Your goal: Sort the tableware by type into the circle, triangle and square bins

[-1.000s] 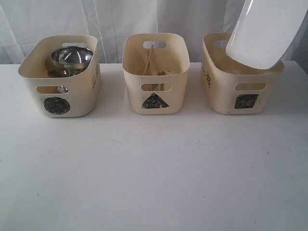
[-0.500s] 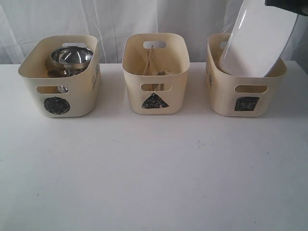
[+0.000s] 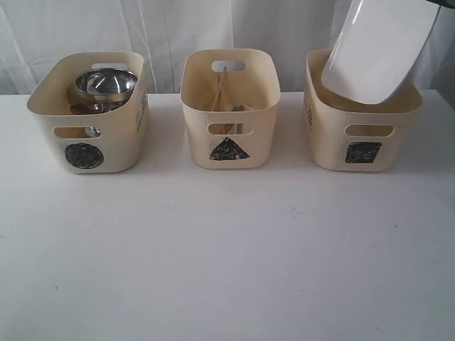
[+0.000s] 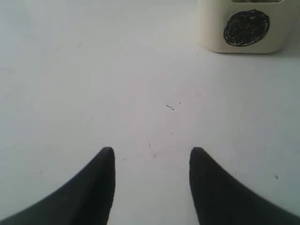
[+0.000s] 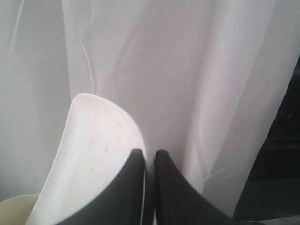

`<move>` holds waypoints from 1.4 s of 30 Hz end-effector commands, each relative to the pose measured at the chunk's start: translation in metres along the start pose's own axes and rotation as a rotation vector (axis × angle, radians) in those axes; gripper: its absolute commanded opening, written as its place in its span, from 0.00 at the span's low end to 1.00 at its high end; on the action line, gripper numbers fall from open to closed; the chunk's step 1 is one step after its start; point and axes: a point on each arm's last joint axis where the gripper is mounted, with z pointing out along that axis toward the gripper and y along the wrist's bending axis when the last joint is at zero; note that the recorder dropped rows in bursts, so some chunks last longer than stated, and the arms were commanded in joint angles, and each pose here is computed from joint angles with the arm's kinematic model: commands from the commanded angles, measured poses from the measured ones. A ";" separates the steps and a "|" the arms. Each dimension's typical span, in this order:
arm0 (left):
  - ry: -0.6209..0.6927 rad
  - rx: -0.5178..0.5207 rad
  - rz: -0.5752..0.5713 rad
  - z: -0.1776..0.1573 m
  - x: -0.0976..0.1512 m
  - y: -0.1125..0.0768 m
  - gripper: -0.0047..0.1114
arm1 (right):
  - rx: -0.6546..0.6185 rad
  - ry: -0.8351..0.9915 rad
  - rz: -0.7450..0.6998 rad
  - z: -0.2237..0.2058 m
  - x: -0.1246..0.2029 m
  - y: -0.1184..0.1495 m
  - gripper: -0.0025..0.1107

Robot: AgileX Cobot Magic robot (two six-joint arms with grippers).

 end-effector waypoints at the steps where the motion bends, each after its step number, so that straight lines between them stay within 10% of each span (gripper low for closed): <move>1: 0.002 -0.001 0.001 0.000 0.001 0.000 0.50 | -0.003 -0.015 0.000 0.000 -0.005 0.000 0.02; 13: 0.002 -0.001 0.001 0.000 0.001 0.000 0.50 | -0.044 0.007 -0.050 0.001 -0.002 0.004 0.29; 22: 0.002 -0.001 0.001 0.000 0.001 0.000 0.50 | -0.038 -0.072 0.014 -0.019 -0.031 0.003 0.31; 27: 0.002 -0.001 0.001 0.000 0.001 0.000 0.50 | -0.091 -0.103 0.055 -0.070 -0.060 -0.003 0.31; 42: 0.002 -0.001 0.001 0.000 0.001 0.000 0.50 | -0.168 -0.082 0.092 -0.282 0.021 -0.029 0.02</move>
